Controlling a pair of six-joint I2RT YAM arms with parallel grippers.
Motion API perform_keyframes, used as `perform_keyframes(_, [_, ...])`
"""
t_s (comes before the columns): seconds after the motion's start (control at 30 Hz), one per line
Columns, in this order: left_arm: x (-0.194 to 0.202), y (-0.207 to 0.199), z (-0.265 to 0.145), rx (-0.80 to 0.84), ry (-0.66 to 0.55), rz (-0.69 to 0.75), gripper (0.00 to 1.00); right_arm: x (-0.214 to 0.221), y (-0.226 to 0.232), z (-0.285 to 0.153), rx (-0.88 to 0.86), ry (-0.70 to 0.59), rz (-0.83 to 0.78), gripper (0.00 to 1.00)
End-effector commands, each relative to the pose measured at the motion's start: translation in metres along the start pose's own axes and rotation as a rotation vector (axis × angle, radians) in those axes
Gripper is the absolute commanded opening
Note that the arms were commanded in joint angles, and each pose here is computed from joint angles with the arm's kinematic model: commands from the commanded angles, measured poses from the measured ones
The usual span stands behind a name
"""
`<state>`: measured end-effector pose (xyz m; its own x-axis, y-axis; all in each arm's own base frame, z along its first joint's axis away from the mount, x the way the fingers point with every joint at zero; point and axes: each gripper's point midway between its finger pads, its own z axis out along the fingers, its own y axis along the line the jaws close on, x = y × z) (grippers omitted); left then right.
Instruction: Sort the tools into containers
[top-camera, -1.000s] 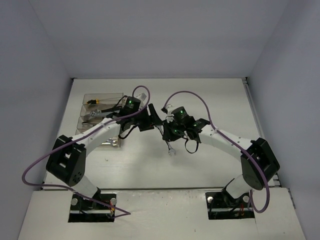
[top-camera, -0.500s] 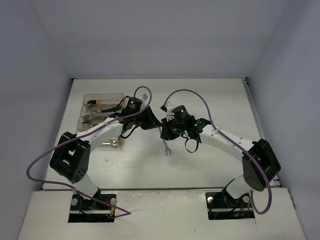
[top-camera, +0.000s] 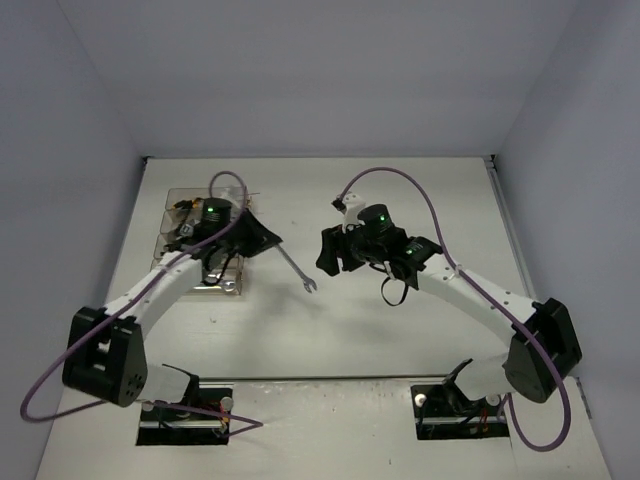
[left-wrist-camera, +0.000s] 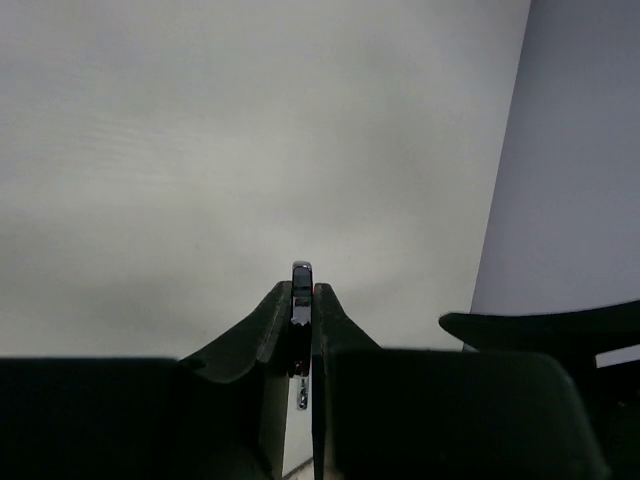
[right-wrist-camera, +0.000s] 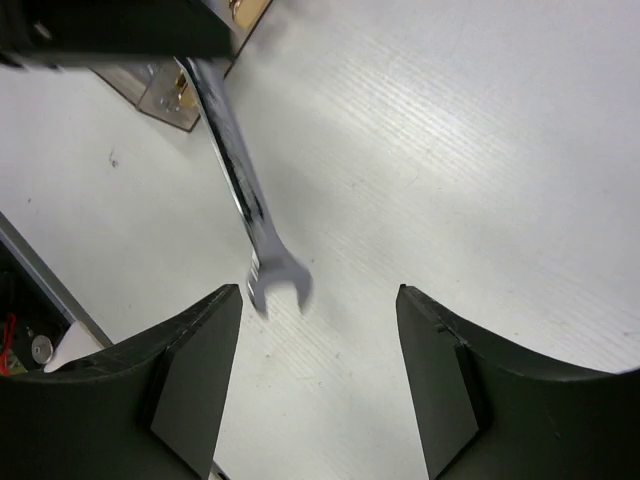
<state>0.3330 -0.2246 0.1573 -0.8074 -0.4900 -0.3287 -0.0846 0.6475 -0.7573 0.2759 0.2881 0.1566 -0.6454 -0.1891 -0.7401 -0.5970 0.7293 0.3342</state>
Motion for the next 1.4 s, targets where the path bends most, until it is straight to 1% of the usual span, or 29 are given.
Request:
perform_keyframes(0.0, [-0.071,0.016,-0.066,0.003,-0.243,-0.082,0.0,-0.049,-0.005,-0.028,0.012,-0.173,-0.011,0.61])
perform_keyframes(0.1, [-0.086,0.046,-0.091,-0.046,-0.312,-0.139,0.0,-0.048,-0.012,-0.033,0.018,-0.179,0.002,0.61])
perform_keyframes(0.17, [-0.101,0.078,-0.113,-0.101,-0.386,-0.213,0.0,-0.046,-0.015,-0.033,0.02,-0.175,0.008,0.61])
perform_keyframes(0.3, [-0.118,0.113,-0.134,-0.159,-0.464,-0.301,0.0,-0.038,-0.02,-0.032,0.025,-0.159,0.026,0.61])
perform_keyframes(0.4, [-0.128,0.125,-0.142,-0.185,-0.497,-0.32,0.0,-0.034,-0.021,-0.033,0.024,-0.152,0.026,0.61])
perform_keyframes(0.47, [-0.136,0.144,-0.151,-0.222,-0.52,-0.36,0.0,-0.027,-0.027,-0.035,0.036,-0.146,0.033,0.61])
perform_keyframes(0.57, [-0.144,0.161,-0.164,-0.232,-0.561,-0.391,0.0,-0.021,-0.032,-0.038,0.039,-0.14,0.042,0.61])
perform_keyframes(0.7, [-0.145,0.184,-0.168,-0.287,-0.566,-0.397,0.0,-0.016,-0.037,-0.041,0.05,-0.142,0.043,0.61])
perform_keyframes(0.87, [-0.14,0.202,-0.165,-0.322,-0.576,-0.419,0.0,-0.014,-0.039,-0.043,0.048,-0.14,0.045,0.62])
perform_keyframes(0.97, [-0.133,0.212,-0.157,-0.34,-0.545,-0.433,0.13,-0.013,-0.041,-0.044,0.053,-0.14,0.044,0.62])
perform_keyframes(1.13, [-0.122,0.221,-0.156,-0.388,-0.514,-0.44,0.42,-0.015,-0.042,-0.046,0.056,-0.149,0.046,0.63])
perform_keyframes(1.17, [-0.119,0.223,-0.157,-0.405,-0.5,-0.437,0.46,-0.016,-0.042,-0.046,0.057,-0.151,0.046,0.63])
perform_keyframes(1.23, [-0.115,0.223,-0.161,-0.434,-0.48,-0.426,0.5,-0.017,-0.042,-0.048,0.058,-0.156,0.047,0.63])
perform_keyframes(1.3, [-0.119,0.22,-0.167,-0.45,-0.487,-0.412,0.51,-0.019,-0.042,-0.049,0.061,-0.162,0.047,0.63])
perform_keyframes(1.37, [-0.116,0.213,-0.179,-0.491,-0.471,-0.38,0.53,-0.023,-0.043,-0.053,0.072,-0.176,0.046,0.63])
